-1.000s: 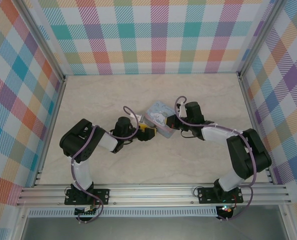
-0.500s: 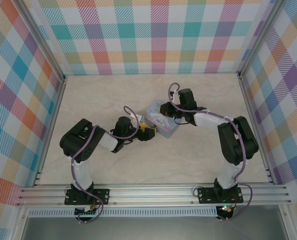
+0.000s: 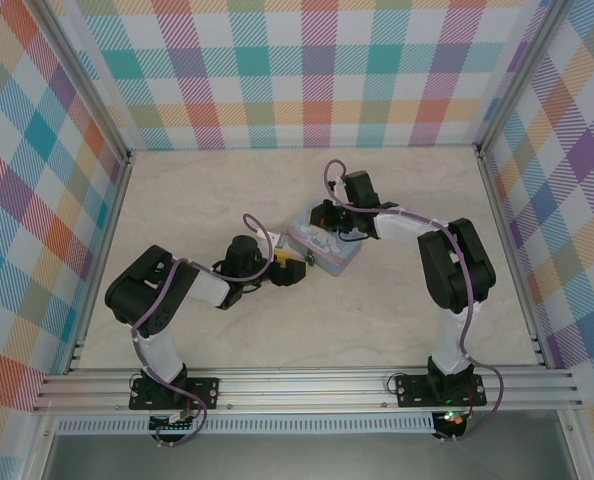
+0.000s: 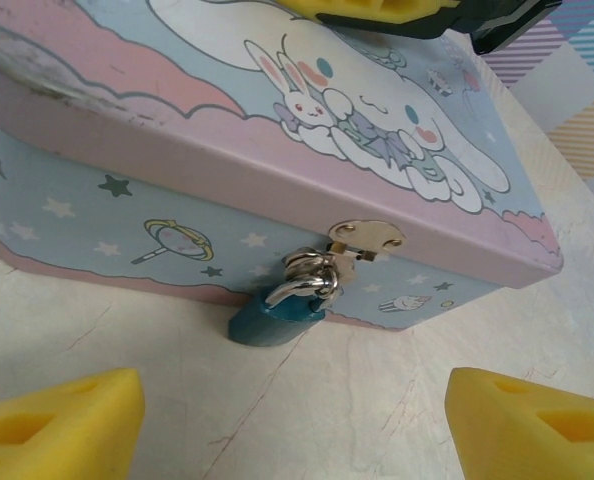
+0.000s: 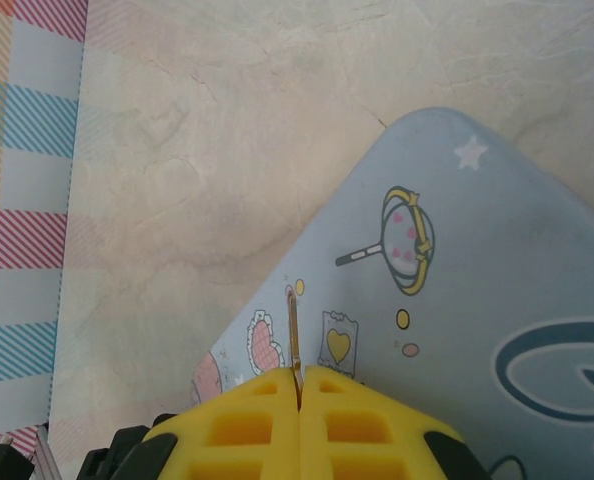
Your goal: Unlock the padlock with the key
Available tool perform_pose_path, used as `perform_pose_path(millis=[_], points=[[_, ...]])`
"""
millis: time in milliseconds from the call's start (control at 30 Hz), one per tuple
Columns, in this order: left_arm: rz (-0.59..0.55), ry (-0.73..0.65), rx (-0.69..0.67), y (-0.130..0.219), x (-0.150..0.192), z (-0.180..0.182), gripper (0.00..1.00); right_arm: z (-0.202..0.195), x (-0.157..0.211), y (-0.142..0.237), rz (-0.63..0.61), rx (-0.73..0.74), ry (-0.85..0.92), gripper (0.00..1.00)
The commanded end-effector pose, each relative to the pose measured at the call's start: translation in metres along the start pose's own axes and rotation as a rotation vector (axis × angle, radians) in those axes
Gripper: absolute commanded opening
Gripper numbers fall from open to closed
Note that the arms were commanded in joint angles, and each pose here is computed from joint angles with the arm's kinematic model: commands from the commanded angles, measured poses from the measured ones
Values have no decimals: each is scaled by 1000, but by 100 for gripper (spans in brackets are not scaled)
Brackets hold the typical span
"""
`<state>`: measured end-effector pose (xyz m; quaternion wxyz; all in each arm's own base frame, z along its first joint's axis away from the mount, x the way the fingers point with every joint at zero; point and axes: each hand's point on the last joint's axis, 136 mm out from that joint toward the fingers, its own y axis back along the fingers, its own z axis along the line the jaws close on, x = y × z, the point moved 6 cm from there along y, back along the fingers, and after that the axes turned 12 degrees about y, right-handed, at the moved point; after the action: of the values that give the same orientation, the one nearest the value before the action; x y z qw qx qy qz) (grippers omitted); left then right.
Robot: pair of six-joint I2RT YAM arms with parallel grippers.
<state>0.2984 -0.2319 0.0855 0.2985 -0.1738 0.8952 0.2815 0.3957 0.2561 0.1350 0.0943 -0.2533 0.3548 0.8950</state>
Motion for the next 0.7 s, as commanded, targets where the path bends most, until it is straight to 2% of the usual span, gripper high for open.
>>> perform_pose_path(millis=[0,167,433,667], points=[[-16,-26,-15,8,-2,-1,79,-4,21,-12,89,36,-32,0],[-22,-30,-26,15,0,-3,79,-4,47,-21,134,43,-54,0],[-13,-49,-45,27,5,-4,79,5,67,-27,162,44,-57,0],[-9,-43,-50,29,9,-3,79,9,60,-21,133,55,-20,0]])
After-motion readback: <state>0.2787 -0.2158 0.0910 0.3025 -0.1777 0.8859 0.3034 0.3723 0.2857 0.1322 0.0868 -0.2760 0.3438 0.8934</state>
